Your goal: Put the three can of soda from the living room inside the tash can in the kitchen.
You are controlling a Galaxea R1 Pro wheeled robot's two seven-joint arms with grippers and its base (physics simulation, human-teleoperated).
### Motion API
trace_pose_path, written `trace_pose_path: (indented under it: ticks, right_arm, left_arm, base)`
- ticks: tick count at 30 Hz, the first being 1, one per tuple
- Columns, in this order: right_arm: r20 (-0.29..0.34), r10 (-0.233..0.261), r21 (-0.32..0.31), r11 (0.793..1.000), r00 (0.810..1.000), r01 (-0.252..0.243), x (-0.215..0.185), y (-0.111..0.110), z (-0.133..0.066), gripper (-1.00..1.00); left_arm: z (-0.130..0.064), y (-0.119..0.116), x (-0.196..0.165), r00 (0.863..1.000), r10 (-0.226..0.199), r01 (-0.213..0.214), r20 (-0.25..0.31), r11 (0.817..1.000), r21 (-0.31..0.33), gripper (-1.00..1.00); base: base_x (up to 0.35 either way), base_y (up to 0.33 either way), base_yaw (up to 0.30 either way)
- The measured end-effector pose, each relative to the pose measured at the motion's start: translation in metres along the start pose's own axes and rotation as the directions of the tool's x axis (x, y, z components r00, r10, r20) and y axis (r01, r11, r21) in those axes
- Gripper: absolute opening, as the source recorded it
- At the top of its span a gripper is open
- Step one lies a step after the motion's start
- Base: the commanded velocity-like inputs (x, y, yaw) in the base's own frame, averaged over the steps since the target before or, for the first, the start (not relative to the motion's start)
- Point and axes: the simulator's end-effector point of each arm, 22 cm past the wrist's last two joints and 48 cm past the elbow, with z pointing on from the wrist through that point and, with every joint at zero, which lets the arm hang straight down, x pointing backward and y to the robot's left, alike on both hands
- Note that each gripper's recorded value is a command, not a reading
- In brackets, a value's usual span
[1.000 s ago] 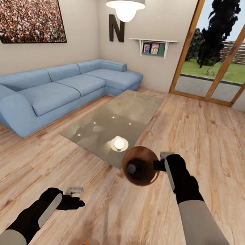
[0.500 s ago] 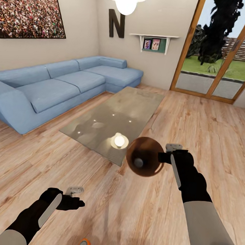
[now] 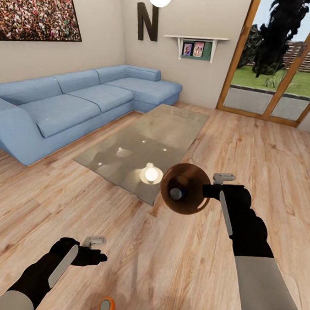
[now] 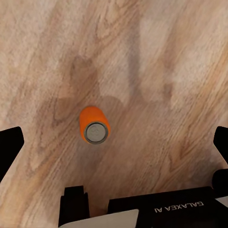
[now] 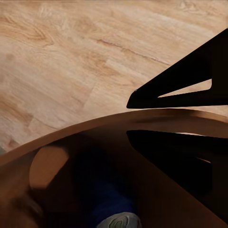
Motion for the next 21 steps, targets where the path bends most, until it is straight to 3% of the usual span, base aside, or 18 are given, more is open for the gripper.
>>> trace_pose_path:
  ticks: [14, 21]
  right_arm:
    - [0.021, 0.003, -0.001, 1.0, 1.0, -0.003, 0.017, 0.002, 0.018, -1.0]
    - [0.018, 0.002, 0.001, 1.0, 1.0, -0.002, 0.02, 0.002, 0.02, -1.0]
  left_arm:
    - [0.034, 0.007, 0.015, 1.0, -0.004, 0.004, -0.02, 1.0, -0.001, 1.0]
    - [0.037, 0.007, 0.017, 1.0, -0.006, 0.006, -0.027, 1.0, 0.001, 1.0]
  base:
    - [0.0, 0.0, 0.0]
    - [0.0, 0.0, 0.0]
